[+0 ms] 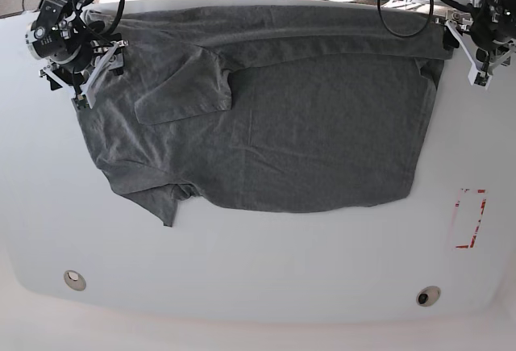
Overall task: Fold the T-shirt properly
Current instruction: 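Drag the folded edge with both grippers away from the shirt body, then release the edge and move both grippers to the shirt hem corners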
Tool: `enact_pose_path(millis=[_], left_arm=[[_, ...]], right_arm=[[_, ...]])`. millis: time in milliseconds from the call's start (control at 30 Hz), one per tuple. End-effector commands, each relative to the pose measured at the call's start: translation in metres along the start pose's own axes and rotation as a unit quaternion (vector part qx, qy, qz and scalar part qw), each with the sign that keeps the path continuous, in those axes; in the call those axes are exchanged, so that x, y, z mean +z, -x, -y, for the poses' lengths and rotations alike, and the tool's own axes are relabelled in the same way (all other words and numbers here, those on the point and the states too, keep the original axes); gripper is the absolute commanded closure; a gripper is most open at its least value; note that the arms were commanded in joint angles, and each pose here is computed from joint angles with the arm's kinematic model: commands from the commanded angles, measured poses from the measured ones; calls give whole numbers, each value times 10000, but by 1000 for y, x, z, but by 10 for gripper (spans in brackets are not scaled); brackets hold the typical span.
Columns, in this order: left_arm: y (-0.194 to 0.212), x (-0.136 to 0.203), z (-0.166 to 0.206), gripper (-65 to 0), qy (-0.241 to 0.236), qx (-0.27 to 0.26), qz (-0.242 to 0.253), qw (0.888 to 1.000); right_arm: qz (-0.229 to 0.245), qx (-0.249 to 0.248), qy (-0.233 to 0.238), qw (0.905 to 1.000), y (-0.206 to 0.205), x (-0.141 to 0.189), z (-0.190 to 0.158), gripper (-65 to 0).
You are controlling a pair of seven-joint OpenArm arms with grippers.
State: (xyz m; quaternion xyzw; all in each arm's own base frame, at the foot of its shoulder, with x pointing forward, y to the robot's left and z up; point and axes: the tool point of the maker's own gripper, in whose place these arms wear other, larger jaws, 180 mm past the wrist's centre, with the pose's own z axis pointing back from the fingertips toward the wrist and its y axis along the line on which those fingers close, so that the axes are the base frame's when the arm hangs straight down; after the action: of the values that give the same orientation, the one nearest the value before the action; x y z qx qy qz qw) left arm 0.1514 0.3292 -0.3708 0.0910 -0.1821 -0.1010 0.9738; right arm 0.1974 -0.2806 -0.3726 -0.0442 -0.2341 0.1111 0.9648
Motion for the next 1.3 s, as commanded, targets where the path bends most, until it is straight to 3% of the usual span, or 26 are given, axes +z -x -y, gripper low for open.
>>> enact_pose_path(millis=[0,367,533,767,1067,1267], left_arm=[[-22,9,-13,-399,-197,-52,278,9994],[-91,25,-43,-397,-584,-48,1105,9921],[-143,43,-58,-397,-752,77,1792,9809],[-204,59,-61,-397,-703,44,2447,9670],[-239,53,-65,-396,-401,217,2681,9623],[-242,43,-66,-396,-237,342,2609,9645]], right_arm=[[334,27,209,9992,-27,6,14,-571],[965,-487,41,9941,-102,-21,53,-569],[1463,-798,-131,9859,-141,-33,76,-569],[1774,-1374,-497,9732,-167,-57,98,-569],[2011,-2077,-948,9526,-173,-89,97,-569],[2006,-2272,-1086,9468,-166,-102,88,-569]])
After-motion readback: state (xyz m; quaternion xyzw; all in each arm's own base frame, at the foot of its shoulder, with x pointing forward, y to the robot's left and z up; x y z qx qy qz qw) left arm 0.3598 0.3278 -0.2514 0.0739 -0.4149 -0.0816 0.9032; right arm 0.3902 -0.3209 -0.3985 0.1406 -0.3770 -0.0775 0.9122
